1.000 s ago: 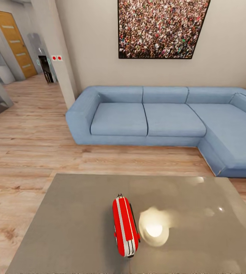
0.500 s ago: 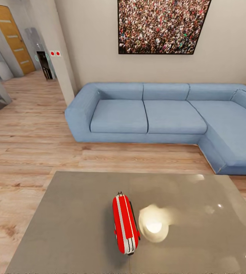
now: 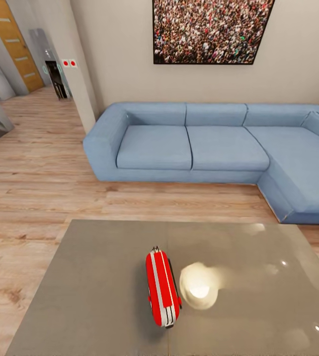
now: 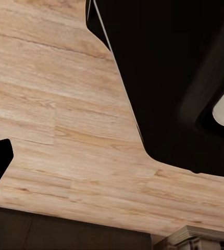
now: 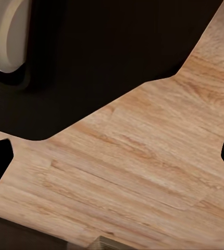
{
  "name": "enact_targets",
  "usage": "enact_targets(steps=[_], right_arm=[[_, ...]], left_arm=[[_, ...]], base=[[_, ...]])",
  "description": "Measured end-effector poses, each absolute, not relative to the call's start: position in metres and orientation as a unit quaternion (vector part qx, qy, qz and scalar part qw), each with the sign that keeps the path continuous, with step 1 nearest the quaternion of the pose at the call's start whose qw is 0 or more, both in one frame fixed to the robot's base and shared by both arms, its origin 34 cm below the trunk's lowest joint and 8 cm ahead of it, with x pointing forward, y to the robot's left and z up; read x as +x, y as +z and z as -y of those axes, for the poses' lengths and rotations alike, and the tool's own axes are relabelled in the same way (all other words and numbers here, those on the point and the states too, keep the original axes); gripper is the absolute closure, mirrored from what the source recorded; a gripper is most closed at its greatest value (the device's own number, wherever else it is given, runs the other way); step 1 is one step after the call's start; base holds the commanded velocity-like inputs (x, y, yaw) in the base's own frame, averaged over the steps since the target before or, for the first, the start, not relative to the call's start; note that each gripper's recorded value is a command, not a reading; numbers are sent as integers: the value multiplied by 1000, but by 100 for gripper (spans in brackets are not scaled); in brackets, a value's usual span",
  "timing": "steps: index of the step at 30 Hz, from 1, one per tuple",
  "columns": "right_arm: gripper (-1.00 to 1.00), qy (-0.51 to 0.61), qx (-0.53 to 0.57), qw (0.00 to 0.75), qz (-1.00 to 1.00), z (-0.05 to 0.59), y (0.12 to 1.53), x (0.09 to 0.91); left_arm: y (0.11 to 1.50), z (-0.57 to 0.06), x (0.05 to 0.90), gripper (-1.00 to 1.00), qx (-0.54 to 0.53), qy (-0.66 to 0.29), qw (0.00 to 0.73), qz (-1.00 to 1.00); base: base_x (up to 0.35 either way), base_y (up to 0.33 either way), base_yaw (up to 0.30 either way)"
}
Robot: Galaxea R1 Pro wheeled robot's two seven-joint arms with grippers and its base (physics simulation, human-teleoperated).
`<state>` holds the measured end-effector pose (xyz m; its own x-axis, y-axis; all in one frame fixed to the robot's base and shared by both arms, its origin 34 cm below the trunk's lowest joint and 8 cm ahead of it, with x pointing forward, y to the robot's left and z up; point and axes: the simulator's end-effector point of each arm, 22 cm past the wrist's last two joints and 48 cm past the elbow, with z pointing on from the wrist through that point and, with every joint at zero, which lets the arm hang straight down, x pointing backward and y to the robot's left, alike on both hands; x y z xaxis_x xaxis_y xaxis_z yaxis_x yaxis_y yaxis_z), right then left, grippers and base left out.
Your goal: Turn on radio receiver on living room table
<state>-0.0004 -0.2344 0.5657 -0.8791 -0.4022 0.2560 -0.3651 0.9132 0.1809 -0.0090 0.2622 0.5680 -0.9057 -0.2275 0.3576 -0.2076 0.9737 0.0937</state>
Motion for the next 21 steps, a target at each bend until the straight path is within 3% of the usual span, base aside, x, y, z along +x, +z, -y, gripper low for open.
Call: enact_targets(steps=[21], right_arm=[[-100,-67,197,162,965,234,571,-13]], left_arm=[[573,-262,-21,-100,111,-29,203,972]], base=[[0,0,0]])
